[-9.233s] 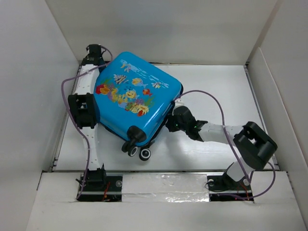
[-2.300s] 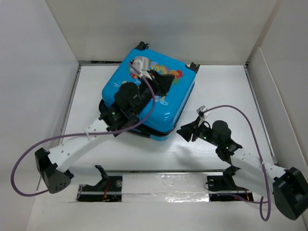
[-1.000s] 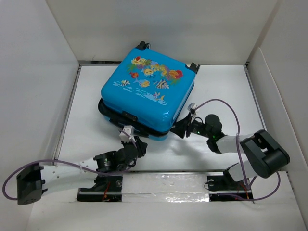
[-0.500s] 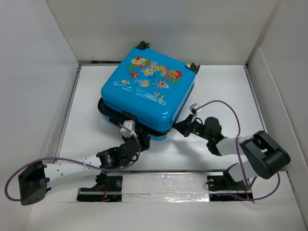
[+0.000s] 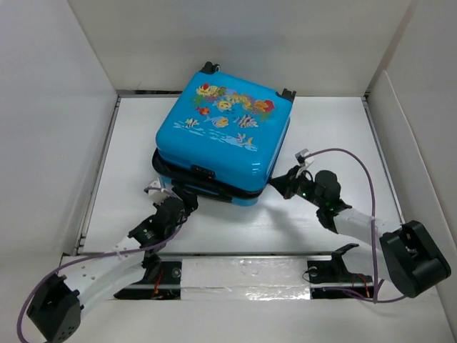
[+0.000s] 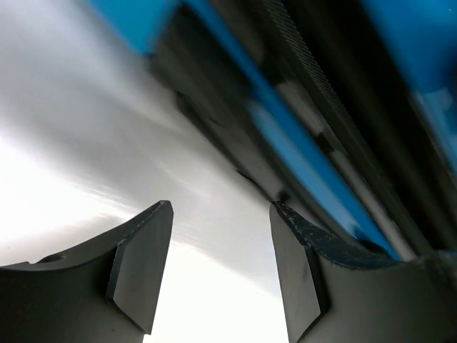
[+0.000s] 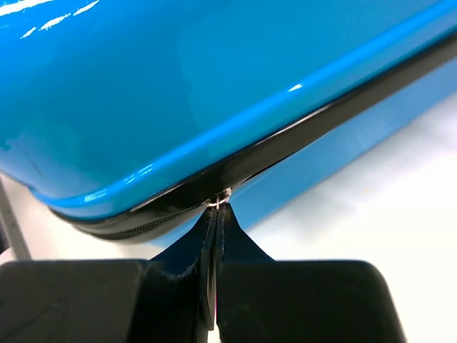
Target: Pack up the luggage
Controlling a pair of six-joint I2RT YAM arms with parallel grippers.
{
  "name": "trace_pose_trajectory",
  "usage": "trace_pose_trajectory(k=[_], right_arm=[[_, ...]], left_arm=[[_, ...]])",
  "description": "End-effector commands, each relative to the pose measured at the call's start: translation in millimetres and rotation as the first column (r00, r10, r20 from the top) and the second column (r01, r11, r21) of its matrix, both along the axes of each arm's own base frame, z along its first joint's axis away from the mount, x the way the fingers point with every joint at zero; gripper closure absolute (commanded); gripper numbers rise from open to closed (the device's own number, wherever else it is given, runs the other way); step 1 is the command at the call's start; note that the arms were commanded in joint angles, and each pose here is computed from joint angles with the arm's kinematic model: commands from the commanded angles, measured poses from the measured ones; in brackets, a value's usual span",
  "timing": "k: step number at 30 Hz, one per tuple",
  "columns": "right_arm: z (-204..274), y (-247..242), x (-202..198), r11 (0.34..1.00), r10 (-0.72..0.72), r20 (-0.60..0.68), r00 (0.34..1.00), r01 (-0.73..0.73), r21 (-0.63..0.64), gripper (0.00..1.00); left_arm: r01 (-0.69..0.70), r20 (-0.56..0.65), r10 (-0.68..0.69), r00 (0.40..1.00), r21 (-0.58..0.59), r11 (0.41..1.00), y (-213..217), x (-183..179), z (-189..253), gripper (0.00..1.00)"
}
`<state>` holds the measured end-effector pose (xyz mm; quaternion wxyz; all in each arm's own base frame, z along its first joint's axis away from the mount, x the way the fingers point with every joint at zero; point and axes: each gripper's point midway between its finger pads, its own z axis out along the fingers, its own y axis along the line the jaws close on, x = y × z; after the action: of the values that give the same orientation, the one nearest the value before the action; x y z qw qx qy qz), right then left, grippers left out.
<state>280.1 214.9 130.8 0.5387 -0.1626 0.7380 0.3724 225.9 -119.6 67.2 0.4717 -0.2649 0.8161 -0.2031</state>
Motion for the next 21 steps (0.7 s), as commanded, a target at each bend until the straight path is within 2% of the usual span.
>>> trace_pose_trajectory(k=[1, 11, 21], right_arm=[[45, -11, 23, 0.998, -0.063, 0.118, 0.991, 0.061, 0.018, 1.0], [15, 17, -17, 1.0, 0.021, 0.011, 1.0, -0.021, -0.001, 1.0], [8, 11, -18, 1.0, -0.025, -0.012, 1.0, 0.024, -0.019, 1.0]], left_arm=[[0.053, 0.078, -0.044, 0.996, -0.113, 0.992, -16, 14, 14, 0.46], [0.21, 0.185, -0.178, 0.966, -0.171, 0.963, -46, 14, 26, 0.45], [0.223, 0.265, -0.161, 0.951, -0.223, 0.949, -43, 3, 37, 0.41]])
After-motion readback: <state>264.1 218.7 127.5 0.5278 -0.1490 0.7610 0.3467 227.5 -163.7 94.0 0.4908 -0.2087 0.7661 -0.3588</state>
